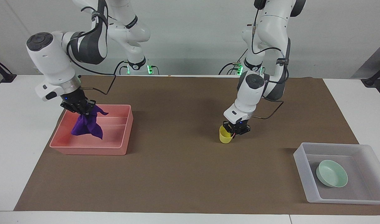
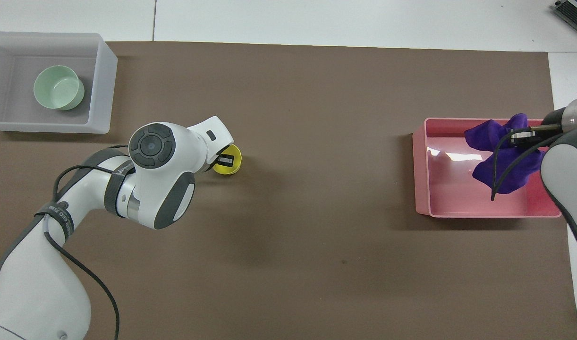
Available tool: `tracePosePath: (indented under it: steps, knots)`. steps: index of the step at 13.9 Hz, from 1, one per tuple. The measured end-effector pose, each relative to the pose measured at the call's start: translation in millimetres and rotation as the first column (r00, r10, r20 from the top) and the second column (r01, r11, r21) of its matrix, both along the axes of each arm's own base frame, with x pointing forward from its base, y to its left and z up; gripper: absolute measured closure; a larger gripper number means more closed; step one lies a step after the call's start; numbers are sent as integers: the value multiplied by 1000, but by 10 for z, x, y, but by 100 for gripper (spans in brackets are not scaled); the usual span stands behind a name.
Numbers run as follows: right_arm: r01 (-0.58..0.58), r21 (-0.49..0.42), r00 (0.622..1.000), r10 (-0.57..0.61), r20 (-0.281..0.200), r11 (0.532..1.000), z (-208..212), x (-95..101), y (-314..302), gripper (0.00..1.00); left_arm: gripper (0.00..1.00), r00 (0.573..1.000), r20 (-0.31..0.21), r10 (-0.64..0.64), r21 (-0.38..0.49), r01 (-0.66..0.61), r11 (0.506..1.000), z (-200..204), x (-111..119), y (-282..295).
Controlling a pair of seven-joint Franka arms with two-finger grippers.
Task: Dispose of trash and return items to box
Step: 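Place the yellow cup in the green bowl while the right gripper releases cloth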
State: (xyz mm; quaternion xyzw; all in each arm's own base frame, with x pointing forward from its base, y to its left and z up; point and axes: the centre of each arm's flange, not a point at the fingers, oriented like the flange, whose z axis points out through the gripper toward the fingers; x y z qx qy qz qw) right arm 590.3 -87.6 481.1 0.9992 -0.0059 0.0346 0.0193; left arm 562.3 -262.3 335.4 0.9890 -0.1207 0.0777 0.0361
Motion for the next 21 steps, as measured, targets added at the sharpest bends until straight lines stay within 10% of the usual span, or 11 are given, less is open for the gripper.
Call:
tracePosePath:
  steps: [12, 21]
  knots:
    - [-5, -1, 1000, 5, 17, 1000, -1235, -130, -18, 92, 96, 978, 182, 106, 23, -112, 993, 1000, 826, 2076]
    - [-30, -5, 998, 30, 60, 1000, -792, -31, 131, 1, 96, 956, 211, 205, 31, -216, 976, 851, 1548, 3689]
